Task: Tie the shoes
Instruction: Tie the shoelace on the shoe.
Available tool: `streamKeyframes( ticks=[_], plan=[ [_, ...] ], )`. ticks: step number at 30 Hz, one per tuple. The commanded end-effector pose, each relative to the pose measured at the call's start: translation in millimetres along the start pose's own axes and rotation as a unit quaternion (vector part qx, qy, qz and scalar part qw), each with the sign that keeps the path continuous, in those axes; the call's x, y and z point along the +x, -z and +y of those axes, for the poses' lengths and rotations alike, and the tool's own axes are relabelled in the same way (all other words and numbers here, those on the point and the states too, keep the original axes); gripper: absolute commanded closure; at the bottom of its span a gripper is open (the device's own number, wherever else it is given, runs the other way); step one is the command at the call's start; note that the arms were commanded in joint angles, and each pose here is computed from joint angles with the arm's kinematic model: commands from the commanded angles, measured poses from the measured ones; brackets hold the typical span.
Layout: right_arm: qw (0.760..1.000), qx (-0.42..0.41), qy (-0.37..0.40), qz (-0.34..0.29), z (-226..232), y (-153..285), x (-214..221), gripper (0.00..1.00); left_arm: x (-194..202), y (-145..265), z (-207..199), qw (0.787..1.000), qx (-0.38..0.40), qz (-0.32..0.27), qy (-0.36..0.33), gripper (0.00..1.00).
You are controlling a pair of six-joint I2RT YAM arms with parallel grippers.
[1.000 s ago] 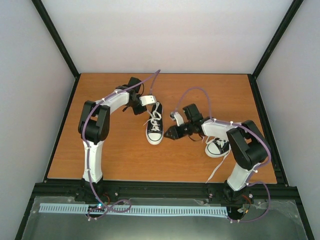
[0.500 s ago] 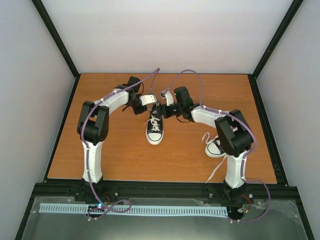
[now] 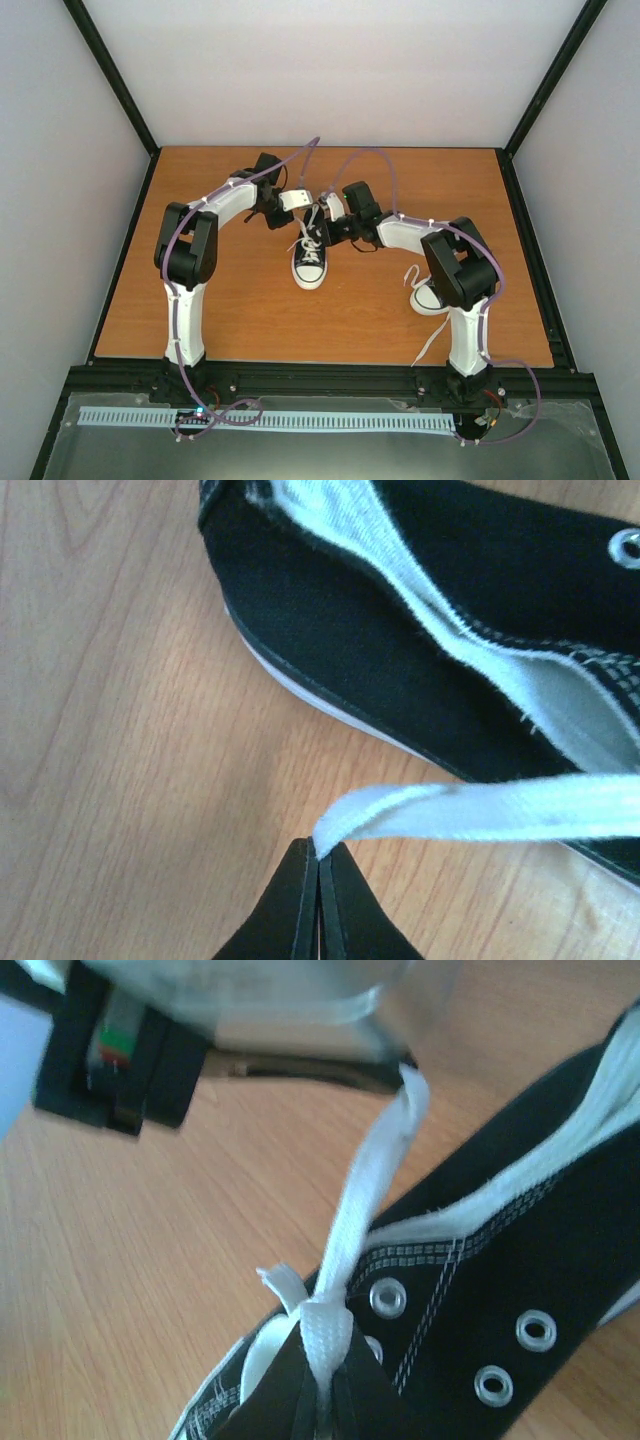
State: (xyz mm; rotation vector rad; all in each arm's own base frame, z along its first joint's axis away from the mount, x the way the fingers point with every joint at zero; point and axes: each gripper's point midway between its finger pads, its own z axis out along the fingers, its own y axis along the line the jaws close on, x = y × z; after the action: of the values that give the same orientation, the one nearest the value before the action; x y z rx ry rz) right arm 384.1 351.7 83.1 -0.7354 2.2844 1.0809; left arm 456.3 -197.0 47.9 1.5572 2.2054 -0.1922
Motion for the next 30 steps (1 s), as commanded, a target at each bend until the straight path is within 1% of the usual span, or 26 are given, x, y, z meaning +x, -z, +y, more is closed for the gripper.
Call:
streamKeyframes(
  ticks=[1, 6, 13, 27, 30],
  plan=[
    [1.0, 0.0, 0.01, 0.0, 7.5, 9.6, 6.0, 0.97, 1.1, 5.8, 18.0, 0.999, -0.033, 0.014, 0.01, 0.99],
    [1.0, 0.0, -0.003, 0.021, 5.3, 10.3, 30.6, 0.97, 9.5, -2.3, 32.2, 0.997, -0.061, 0.04, 0.017, 0.99],
    [0.999, 0.012, -0.012, 0.031, 1.8, 17.5, 55.2, 0.97, 23.1, -10.1, 36.4, 0.995, -0.075, 0.07, 0.01, 0.99],
    [0.999, 0.016, -0.009, 0.05, -1.6, 21.7, 71.8, 0.97, 35.6, -17.0, 37.3, 0.993, -0.074, 0.086, 0.012, 0.99],
    [0.999, 0.02, -0.012, 0.043, -4.8, 23.2, 66.8, 0.97, 37.6, -13.9, 26.7, 0.995, -0.057, 0.084, 0.025, 0.99]
  ],
)
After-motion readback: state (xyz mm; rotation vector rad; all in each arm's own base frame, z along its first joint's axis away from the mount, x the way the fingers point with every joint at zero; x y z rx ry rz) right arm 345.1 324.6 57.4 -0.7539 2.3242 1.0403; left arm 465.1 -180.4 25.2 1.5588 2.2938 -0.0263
